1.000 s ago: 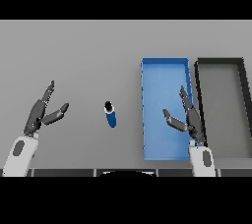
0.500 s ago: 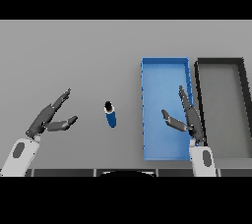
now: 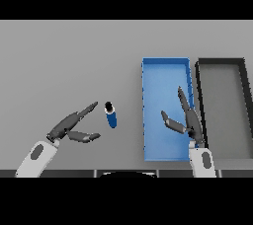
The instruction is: Pick up the blue pipe and place it into the blue bin.
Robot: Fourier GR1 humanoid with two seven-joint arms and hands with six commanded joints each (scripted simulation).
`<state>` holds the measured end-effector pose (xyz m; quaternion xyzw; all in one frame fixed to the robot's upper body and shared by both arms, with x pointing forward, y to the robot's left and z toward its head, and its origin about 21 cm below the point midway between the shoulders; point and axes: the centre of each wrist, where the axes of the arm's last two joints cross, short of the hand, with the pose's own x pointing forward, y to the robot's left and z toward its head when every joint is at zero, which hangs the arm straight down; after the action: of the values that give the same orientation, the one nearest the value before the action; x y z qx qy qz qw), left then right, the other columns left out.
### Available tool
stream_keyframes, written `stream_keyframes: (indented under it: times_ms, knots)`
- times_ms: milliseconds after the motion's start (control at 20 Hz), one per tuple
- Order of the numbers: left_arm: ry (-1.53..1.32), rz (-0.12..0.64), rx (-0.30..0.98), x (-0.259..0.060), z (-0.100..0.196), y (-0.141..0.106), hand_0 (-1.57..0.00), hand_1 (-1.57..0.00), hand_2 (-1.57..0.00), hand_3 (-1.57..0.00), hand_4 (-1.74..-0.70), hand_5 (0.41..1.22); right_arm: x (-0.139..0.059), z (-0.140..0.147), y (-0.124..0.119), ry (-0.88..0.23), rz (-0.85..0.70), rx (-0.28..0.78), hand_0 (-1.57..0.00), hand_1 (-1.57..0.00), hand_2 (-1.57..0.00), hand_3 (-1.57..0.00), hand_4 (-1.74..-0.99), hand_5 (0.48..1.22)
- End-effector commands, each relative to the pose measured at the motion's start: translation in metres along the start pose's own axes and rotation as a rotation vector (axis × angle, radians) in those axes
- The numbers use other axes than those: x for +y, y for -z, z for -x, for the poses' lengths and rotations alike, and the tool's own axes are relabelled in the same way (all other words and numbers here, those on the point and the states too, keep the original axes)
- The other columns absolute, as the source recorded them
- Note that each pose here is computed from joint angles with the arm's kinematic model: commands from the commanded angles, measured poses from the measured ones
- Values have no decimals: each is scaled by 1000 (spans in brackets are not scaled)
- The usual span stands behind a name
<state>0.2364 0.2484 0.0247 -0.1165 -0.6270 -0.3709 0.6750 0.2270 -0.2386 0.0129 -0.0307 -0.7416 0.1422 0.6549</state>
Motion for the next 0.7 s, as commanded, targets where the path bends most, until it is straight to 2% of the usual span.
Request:
stream_keyframes:
  times_ms: [0, 150, 400, 550, 650]
  knots:
    - [-6, 12, -8, -6, 1, 4, 1, 1, 1, 1, -1109, 447, -1, 1, -1, 3, 2, 5, 1, 1, 1, 1, -1263, 617]
    - [-13, 43, -20, -20, 5, 18, 1, 1, 1, 1, -1117, 446, 3, 3, -2, 17, 7, 11, 1, 1, 1, 1, -1272, 617]
    - [-54, 78, -21, -34, 9, 47, 1, 1, 1, 1, -1118, 450, -3, 0, -7, 17, 22, 8, 1, 1, 1, 1, -1273, 607]
    - [-31, 73, -6, -41, 10, 68, 1, 1, 1, 1, -1095, 441, -4, 2, -10, 16, 20, 17, 1, 1, 1, 1, -1266, 598]
    - [-21, 78, -42, -44, 12, 76, 1, 1, 1, 1, -1075, 445, -6, 2, -7, 12, 21, 20, 1, 1, 1, 1, -1267, 598]
